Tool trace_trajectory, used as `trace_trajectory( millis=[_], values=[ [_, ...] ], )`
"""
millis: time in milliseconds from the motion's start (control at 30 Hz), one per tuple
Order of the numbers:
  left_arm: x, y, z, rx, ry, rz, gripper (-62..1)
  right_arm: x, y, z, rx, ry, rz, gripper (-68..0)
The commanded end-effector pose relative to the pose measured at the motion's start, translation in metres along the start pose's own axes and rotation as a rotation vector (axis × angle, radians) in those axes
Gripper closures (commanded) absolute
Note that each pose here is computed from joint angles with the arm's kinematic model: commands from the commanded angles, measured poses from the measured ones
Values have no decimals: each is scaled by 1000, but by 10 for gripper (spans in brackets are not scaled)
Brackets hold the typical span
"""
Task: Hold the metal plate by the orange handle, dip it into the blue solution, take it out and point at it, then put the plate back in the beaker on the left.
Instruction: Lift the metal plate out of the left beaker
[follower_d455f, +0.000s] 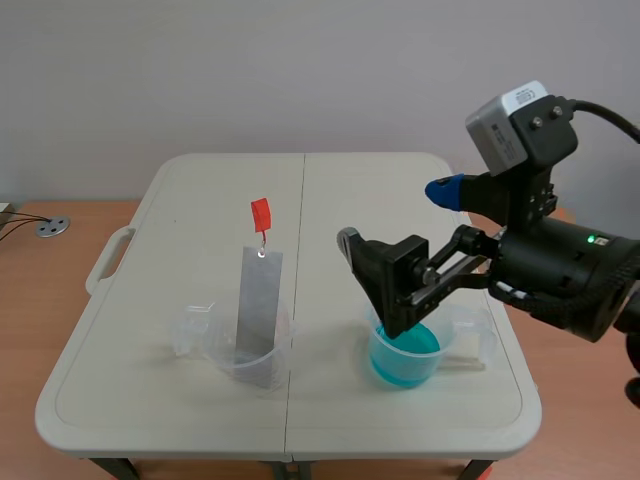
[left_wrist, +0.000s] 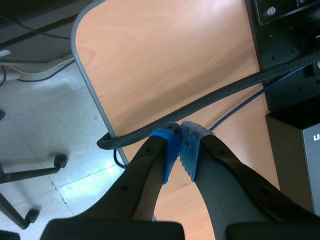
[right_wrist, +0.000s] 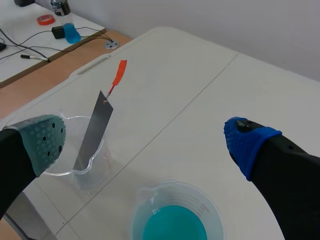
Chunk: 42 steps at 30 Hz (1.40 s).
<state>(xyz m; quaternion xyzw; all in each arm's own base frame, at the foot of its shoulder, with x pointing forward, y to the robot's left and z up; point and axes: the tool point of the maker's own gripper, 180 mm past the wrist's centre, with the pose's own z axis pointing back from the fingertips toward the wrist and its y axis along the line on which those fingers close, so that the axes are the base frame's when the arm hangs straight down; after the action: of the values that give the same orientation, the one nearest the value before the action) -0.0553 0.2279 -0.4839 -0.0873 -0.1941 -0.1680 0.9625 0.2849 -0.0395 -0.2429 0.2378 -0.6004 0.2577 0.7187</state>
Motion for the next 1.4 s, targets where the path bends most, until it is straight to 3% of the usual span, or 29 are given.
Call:
trace_trajectory(
  millis=[0, 167, 467, 867, 1367],
  values=[
    [5, -1, 0, -1, -19, 3, -16, 7, -1, -6, 7, -22, 1, -663],
    [5, -2, 0, -11, -20, 6, -16, 5, 1, -23, 22, -30, -44, -663],
    [5, -4, 0, -18, -22, 7, -16, 6, 8, -53, 61, -39, -69, -663],
    [5, -4, 0, -18, -21, 7, -16, -5, 21, -91, 144, -12, -181, -663],
    [5, -4, 0, -18, -21, 7, -16, -4, 36, -128, 199, -2, -227, -663]
  ],
)
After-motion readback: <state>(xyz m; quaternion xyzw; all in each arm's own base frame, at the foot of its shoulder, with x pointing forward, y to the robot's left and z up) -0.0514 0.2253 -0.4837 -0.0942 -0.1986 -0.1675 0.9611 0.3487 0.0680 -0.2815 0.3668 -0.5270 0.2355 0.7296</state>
